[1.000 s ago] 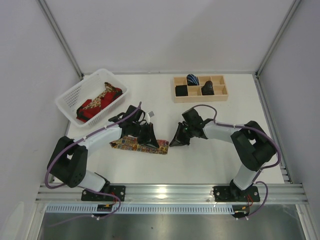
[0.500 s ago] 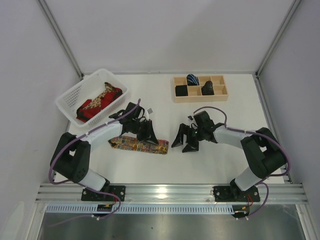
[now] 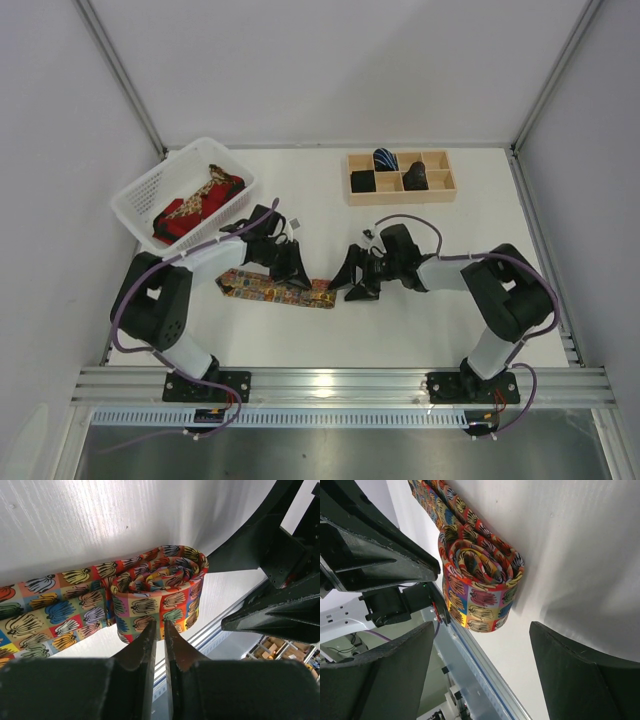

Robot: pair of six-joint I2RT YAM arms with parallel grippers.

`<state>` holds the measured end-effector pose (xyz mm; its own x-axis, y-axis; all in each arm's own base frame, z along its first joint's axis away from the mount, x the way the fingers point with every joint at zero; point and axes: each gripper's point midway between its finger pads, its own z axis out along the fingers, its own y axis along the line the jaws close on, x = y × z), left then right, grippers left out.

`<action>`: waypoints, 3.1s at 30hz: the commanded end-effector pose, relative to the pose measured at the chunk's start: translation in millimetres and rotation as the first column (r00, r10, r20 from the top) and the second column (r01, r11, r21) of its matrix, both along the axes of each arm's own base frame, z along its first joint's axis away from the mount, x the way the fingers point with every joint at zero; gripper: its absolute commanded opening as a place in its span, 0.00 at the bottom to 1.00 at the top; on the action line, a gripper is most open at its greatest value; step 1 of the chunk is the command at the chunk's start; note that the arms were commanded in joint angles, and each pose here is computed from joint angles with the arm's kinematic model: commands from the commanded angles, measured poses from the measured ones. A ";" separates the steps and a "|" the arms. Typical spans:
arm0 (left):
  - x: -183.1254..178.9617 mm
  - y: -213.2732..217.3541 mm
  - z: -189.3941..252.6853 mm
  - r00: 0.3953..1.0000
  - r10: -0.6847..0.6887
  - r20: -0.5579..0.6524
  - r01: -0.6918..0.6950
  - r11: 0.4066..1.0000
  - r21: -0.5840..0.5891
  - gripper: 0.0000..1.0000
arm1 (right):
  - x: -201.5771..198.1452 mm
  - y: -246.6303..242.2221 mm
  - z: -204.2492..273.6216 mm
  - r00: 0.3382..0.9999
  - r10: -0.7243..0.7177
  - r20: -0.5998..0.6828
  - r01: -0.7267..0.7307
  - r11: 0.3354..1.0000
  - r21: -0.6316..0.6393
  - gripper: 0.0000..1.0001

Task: Roll the ties
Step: Roll the tie

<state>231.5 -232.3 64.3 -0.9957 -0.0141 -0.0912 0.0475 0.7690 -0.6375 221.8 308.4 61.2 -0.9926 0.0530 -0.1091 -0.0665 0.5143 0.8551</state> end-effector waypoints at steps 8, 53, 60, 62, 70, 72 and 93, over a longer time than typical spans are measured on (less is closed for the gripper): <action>12.9 8.3 -16.9 1.000 -0.002 0.022 0.002 1.000 0.005 0.16 | 9.0 22.0 3.0 1.000 0.017 0.020 -0.019 0.996 0.082 0.82; -12.2 -78.4 -22.1 0.986 -0.168 -0.011 0.168 0.985 -0.048 0.13 | 4.1 -15.7 40.7 0.999 -0.011 -0.043 0.011 1.000 0.014 0.00; -19.4 -113.7 -15.0 0.974 -0.227 -0.009 0.226 0.971 -0.082 0.12 | -20.9 -43.9 35.1 0.994 -0.009 -0.110 -0.007 0.990 -0.144 0.00; -22.5 -109.2 -20.3 0.974 -0.228 -0.015 0.226 0.972 -0.063 0.12 | -23.1 -45.5 32.1 0.992 -0.015 -0.123 -0.006 0.986 -0.166 0.00; -34.5 -87.7 -34.0 0.974 -0.226 -0.029 0.226 0.974 0.011 0.09 | -26.1 -30.3 5.8 0.979 -0.077 -0.188 0.012 0.945 -0.326 0.00; -34.1 -80.7 -37.4 0.975 -0.220 -0.023 0.221 0.974 0.048 0.09 | -18.8 -25.2 5.5 0.976 -0.122 -0.180 0.049 0.931 -0.361 0.00; -5.7 -2.0 -30.6 0.991 -0.113 0.069 0.096 0.972 0.216 0.18 | 0.7 -16.7 -19.2 0.945 -0.284 -0.163 0.139 0.799 -0.585 0.00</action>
<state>224.0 -246.1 37.3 -0.9815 0.1157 -0.1524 0.1742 0.8702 -0.4610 216.2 293.7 50.7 -0.9653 0.2501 0.0750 0.2564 0.8536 0.4534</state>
